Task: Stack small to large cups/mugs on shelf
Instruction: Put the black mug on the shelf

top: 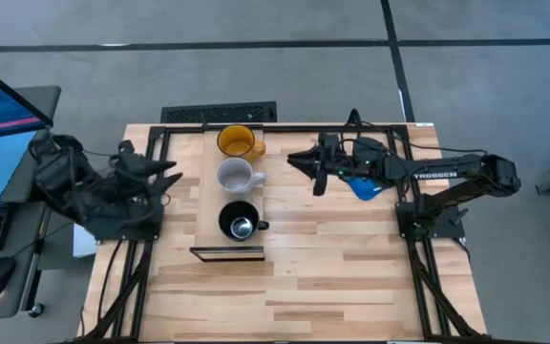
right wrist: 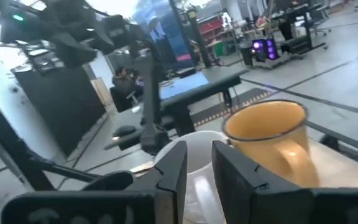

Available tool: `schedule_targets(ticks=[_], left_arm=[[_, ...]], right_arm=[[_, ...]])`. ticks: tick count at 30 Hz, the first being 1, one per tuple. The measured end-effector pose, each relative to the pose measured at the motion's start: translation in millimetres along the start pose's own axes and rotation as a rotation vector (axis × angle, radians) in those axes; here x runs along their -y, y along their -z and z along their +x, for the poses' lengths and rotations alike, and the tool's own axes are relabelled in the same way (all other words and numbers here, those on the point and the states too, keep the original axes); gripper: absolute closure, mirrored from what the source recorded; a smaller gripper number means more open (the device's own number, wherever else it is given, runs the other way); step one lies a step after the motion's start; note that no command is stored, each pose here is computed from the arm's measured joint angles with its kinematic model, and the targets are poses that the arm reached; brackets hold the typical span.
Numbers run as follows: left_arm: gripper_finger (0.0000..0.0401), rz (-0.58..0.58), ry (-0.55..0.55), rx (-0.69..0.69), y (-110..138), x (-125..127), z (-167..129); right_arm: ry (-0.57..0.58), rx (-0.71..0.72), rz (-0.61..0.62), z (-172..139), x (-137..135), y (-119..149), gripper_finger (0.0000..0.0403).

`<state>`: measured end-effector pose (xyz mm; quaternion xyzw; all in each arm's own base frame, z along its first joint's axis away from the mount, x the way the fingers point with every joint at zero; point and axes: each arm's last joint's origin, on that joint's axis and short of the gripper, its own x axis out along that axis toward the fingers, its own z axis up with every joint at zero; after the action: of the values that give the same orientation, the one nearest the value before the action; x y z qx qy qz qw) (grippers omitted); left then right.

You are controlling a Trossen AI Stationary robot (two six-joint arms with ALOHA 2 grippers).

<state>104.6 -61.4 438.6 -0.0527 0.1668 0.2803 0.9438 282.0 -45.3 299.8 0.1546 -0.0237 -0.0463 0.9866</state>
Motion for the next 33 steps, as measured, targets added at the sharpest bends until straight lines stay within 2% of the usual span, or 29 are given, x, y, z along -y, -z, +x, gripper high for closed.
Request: schedule_targets(ticks=[3,8,20,27,33], left_arm=[[0.0259,0.023,0.058,0.023,16,-12,-7],[0.0259,0.023,0.09,0.102,44,-27,-7],[0.0259,-0.041,0.114,0.249,100,-32,5],[0.026,-0.039,0.136,0.248,114,-26,7],[0.026,-0.017,0.164,0.248,116,-22,5]], right_arm=[[-0.017,-0.004,-0.007,0,-5,1,0.0305],[-0.031,-0.009,-0.006,1,-10,3,0.0305],[-0.169,-0.052,0.038,-2,-51,16,0.0305],[-0.197,-0.133,0.108,9,-64,37,0.0305],[-0.213,-0.186,0.001,40,-76,52,0.0305]])
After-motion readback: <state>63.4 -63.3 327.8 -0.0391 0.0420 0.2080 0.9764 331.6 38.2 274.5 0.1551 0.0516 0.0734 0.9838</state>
